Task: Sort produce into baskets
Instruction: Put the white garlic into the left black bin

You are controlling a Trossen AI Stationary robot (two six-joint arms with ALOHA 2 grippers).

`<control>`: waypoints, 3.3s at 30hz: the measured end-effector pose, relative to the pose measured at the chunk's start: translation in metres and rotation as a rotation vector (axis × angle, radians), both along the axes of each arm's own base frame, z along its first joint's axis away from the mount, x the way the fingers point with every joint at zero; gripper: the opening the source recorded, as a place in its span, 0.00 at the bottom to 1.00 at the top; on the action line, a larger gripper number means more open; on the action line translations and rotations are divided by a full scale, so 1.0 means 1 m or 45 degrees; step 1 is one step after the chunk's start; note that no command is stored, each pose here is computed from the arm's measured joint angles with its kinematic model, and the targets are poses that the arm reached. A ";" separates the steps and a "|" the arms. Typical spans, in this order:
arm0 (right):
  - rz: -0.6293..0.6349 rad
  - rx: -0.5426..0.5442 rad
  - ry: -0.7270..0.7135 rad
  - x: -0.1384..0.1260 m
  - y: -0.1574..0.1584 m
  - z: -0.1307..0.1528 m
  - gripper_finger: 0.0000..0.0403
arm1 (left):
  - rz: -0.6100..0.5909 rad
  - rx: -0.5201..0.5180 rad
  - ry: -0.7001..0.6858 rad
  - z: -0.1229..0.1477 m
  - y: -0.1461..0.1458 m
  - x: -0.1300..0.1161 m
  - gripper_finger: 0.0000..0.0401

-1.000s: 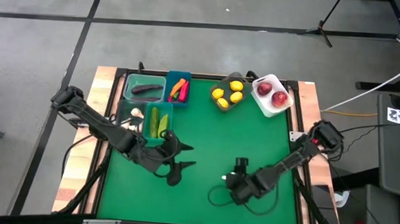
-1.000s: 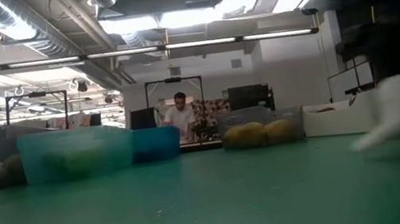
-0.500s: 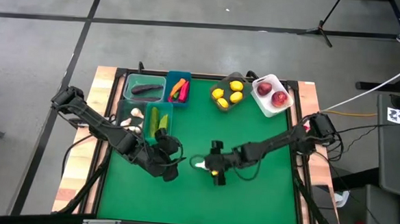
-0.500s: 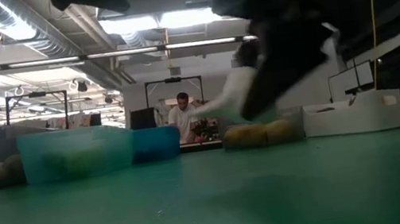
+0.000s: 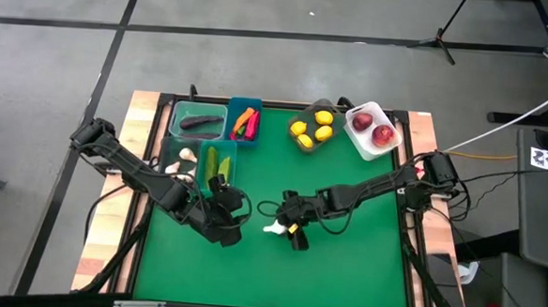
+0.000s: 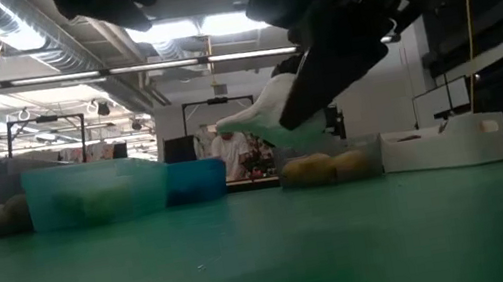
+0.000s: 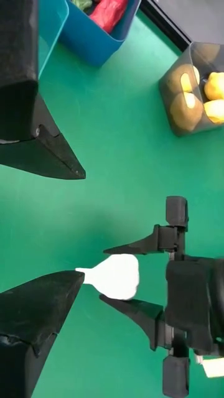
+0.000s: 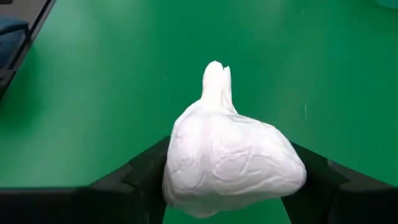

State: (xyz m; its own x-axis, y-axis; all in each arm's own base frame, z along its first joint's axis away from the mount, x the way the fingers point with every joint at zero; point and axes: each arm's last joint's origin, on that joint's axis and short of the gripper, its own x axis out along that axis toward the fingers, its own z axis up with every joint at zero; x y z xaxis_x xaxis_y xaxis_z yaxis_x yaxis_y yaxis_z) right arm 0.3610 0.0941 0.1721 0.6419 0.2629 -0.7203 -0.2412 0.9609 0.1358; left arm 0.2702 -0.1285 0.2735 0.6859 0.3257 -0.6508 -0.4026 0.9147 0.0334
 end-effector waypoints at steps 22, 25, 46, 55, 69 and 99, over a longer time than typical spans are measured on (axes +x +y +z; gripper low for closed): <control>-0.084 -0.127 -0.040 0.001 -0.003 0.000 0.61 | -0.041 -0.077 0.160 -0.080 -0.018 0.052 0.62; -0.097 -0.147 -0.026 0.000 -0.004 0.000 0.61 | -0.037 -0.093 0.167 -0.084 -0.016 0.054 0.62; -0.054 -0.194 -0.032 0.000 -0.004 -0.001 0.61 | -0.140 -0.570 -0.337 -0.139 0.012 0.043 0.62; -0.061 -0.178 -0.001 -0.002 -0.003 -0.002 0.61 | -0.096 -0.527 -0.347 -0.140 0.025 0.047 0.62; -0.044 -0.184 -0.032 0.000 -0.003 -0.001 0.61 | -0.090 -0.531 -0.416 -0.135 0.036 0.054 0.62; -0.072 -0.195 -0.081 0.003 -0.004 0.000 0.61 | -0.079 -0.557 -0.503 -0.129 0.042 0.058 0.61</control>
State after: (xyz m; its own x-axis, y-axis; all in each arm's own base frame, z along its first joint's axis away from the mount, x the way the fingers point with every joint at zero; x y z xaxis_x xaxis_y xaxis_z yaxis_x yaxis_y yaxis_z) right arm 0.3635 0.0903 0.1725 0.6983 0.1153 -0.7064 -0.1899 0.9814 -0.0275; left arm 0.3284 -0.0862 0.1440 0.9127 0.0364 -0.4069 -0.2533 0.8318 -0.4938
